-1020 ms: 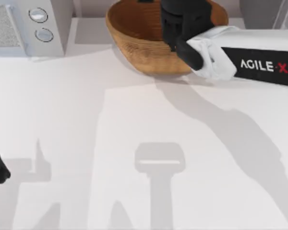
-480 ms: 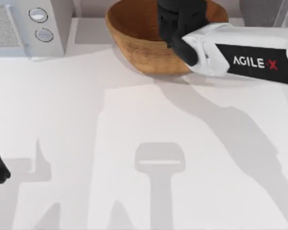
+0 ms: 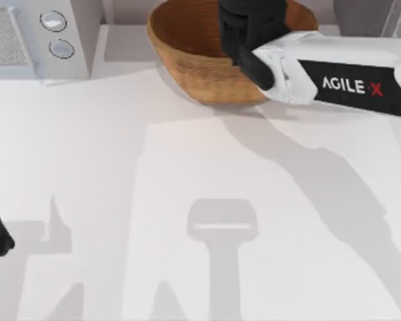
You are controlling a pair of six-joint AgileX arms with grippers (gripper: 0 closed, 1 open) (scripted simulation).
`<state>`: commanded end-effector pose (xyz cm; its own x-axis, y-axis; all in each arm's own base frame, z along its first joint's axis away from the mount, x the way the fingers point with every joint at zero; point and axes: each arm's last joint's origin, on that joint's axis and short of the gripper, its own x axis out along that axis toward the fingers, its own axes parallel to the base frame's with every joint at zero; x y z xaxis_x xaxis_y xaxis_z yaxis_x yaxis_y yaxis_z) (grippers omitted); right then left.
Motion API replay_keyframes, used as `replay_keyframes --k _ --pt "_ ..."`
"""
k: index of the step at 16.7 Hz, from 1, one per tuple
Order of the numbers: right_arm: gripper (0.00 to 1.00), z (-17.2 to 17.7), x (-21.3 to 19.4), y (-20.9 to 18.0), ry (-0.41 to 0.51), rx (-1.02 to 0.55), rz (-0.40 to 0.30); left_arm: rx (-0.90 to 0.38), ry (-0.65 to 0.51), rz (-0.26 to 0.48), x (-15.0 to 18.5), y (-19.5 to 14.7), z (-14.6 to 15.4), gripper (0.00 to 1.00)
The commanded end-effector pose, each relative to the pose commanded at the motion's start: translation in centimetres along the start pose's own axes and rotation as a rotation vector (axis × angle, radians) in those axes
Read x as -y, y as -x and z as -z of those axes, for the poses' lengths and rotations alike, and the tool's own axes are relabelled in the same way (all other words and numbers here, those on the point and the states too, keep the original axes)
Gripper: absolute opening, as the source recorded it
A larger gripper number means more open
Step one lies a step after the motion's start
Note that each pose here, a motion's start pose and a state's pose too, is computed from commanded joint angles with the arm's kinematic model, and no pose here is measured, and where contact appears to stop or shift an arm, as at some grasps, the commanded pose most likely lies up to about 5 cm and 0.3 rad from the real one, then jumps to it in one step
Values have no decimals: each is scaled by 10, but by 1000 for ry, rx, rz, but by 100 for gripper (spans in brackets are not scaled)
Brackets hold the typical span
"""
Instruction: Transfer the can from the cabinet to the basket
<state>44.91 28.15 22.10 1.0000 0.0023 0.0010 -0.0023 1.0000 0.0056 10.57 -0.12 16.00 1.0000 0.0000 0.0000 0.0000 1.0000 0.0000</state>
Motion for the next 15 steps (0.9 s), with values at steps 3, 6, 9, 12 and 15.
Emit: replay_keyframes --k 3,6,9,12,15 --pt "45 0 0 0 0 0 0 0 0 0 0 0 0 100" --pt "68 0 0 0 0 0 0 0 0 0 0 0 0 100" --pt "90 0 0 0 0 0 0 0 0 0 0 0 0 100" --pt "100 0 0 0 0 0 0 0 0 0 0 0 0 100" --pt "100 0 0 0 0 0 0 0 0 0 0 0 0 100"
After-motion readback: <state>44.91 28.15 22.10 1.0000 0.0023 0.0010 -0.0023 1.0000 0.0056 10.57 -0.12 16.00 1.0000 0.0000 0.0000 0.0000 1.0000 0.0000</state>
